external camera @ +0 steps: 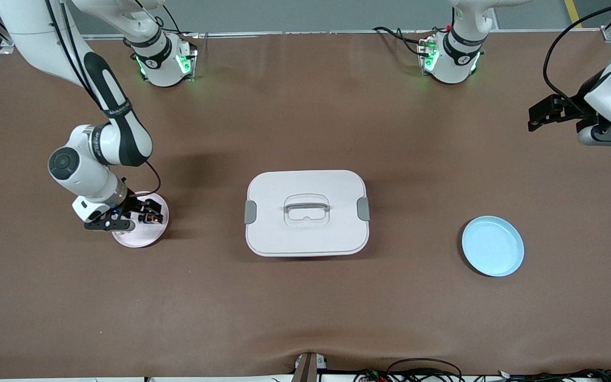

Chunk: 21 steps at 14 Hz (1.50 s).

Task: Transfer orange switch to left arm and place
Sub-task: 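Lower the right gripper and grasp the black-orange switch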

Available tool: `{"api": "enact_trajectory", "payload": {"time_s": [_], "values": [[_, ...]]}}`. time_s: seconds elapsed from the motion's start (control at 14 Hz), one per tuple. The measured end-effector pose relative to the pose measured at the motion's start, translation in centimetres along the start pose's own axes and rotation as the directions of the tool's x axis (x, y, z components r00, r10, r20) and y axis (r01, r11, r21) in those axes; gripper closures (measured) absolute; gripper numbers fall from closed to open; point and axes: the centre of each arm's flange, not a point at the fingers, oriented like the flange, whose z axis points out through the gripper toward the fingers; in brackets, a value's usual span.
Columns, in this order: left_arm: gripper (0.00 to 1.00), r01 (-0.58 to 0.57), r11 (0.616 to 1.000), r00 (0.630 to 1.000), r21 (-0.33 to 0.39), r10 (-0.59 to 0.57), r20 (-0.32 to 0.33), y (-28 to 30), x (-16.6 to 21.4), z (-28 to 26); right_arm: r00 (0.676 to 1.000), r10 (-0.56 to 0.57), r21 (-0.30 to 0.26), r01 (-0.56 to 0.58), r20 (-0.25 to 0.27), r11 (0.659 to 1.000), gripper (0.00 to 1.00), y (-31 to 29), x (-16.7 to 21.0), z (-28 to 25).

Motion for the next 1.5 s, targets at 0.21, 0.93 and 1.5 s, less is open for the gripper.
{"api": "enact_trajectory", "payload": {"time_s": [0.21,0.93,1.5], "values": [[0.00,-0.001,1.000,1.000,0.000,0.001,0.001,0.0,0.0,0.0,1.000,-0.001,-0.006,0.001,-0.006,1.000,0.00,0.1,0.0,1.4],[0.00,-0.001,1.000,1.000,0.000,0.001,0.001,0.1,0.0,0.1,1.000,-0.010,-0.009,0.010,-0.002,1.000,0.19,-0.4,-0.1,2.6],[0.00,-0.004,1.000,1.000,0.000,0.004,0.000,0.2,0.0,0.1,1.000,-0.003,-0.008,0.003,0.010,1.000,0.27,-0.5,0.3,2.3]]}}
